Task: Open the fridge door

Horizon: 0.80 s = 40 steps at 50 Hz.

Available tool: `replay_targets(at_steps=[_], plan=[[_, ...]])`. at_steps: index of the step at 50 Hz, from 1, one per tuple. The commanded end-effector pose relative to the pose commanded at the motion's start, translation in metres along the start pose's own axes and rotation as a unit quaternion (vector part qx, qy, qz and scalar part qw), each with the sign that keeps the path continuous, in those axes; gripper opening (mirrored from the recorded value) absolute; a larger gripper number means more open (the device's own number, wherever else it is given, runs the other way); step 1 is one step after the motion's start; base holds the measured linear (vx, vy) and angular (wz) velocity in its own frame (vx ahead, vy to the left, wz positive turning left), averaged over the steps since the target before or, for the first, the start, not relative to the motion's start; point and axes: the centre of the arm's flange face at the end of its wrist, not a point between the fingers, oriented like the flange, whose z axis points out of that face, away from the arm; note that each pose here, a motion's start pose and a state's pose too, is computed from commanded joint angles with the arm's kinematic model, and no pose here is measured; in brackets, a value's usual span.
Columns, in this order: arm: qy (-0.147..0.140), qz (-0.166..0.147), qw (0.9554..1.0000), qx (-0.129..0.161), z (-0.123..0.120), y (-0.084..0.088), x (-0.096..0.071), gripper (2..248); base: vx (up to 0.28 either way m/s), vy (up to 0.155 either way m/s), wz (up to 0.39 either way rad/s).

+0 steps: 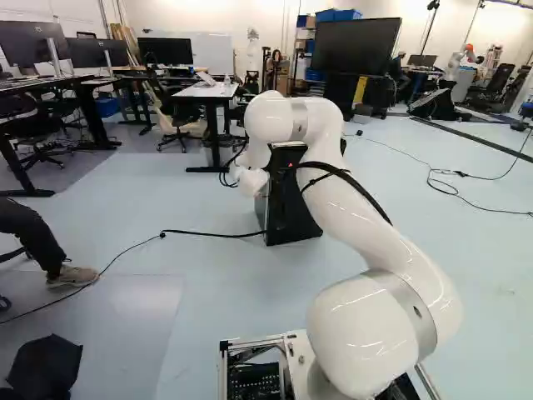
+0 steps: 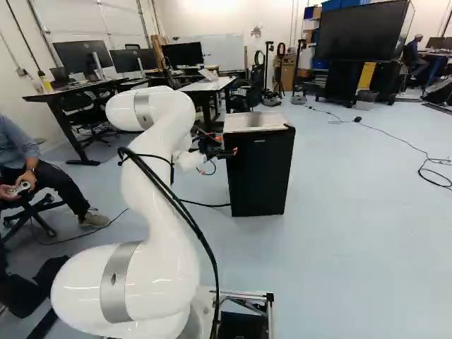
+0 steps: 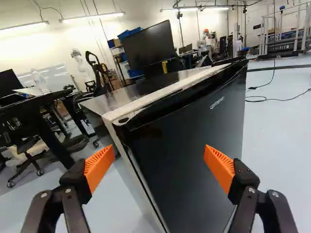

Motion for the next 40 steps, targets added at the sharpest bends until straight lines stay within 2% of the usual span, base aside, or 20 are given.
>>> replay_targets(at_steps=[24, 40], plan=[[0.000, -0.001, 1.0000, -0.005, 0.003, 0.006, 0.002, 247, 0.000, 0.000, 0.000], [-0.012, -0.013, 0.9998, -0.011, -0.014, 0.022, 0.010, 247, 0.000, 0.000, 0.000]])
